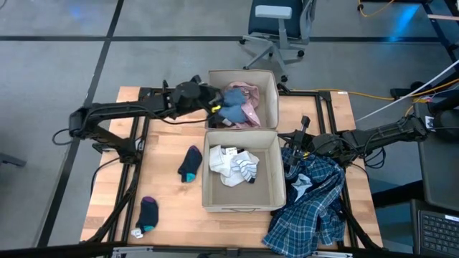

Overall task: Sort clothes
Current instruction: Put the blue sock into the top laundry organizer, then put the dark blue sock into the top laundry organizer

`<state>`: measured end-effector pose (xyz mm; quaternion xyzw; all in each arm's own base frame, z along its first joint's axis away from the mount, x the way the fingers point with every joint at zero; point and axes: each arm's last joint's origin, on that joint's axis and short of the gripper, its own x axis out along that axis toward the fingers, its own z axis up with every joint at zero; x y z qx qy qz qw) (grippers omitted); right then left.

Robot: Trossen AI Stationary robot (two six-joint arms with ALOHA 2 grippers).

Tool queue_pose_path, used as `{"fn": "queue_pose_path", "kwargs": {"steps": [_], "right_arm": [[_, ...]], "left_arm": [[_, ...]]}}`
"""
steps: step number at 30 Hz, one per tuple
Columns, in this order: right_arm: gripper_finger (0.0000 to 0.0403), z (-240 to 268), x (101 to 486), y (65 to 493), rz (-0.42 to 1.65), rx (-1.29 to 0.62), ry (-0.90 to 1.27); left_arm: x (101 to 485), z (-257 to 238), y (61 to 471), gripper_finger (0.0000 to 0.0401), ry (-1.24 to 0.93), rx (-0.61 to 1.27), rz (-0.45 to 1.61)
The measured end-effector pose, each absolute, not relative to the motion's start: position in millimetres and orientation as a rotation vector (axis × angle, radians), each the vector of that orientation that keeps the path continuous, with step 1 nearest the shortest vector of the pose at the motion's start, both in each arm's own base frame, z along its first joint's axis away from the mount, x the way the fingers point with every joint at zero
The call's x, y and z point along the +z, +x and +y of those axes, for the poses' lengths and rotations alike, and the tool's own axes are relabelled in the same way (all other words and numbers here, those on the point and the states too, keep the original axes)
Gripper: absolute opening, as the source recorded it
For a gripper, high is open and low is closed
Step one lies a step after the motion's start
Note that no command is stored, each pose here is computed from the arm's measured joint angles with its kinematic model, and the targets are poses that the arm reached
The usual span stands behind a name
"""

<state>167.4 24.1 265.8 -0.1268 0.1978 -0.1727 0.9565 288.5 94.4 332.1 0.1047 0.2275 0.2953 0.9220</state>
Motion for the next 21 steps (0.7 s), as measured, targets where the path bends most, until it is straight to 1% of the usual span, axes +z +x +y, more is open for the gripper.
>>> {"fn": "queue_pose_path", "kwargs": {"steps": [3, 6, 10, 15, 21], "right_arm": [[0.0007, 24, 266, 167, 0.402, -0.35, -0.257], [0.0007, 24, 266, 167, 0.402, -0.349, -0.257], [0.0007, 24, 266, 167, 0.403, -0.349, -0.257], [0.0007, 25, 263, 170, 0.417, -0.349, -0.264], [0.0007, 26, 257, 178, 0.455, -0.351, -0.282]], "left_arm": [[347, 78, 270, 0.0185, 0.202, 0.575, 0.456], [355, 57, 250, 0.0185, 0.172, 0.519, 0.491], [357, 28, 221, 0.018, 0.087, 0.443, 0.573], [338, 0, 196, 0.0178, -0.063, 0.391, 0.704], [302, -27, 190, 0.0178, -0.173, 0.362, 0.815]]}}
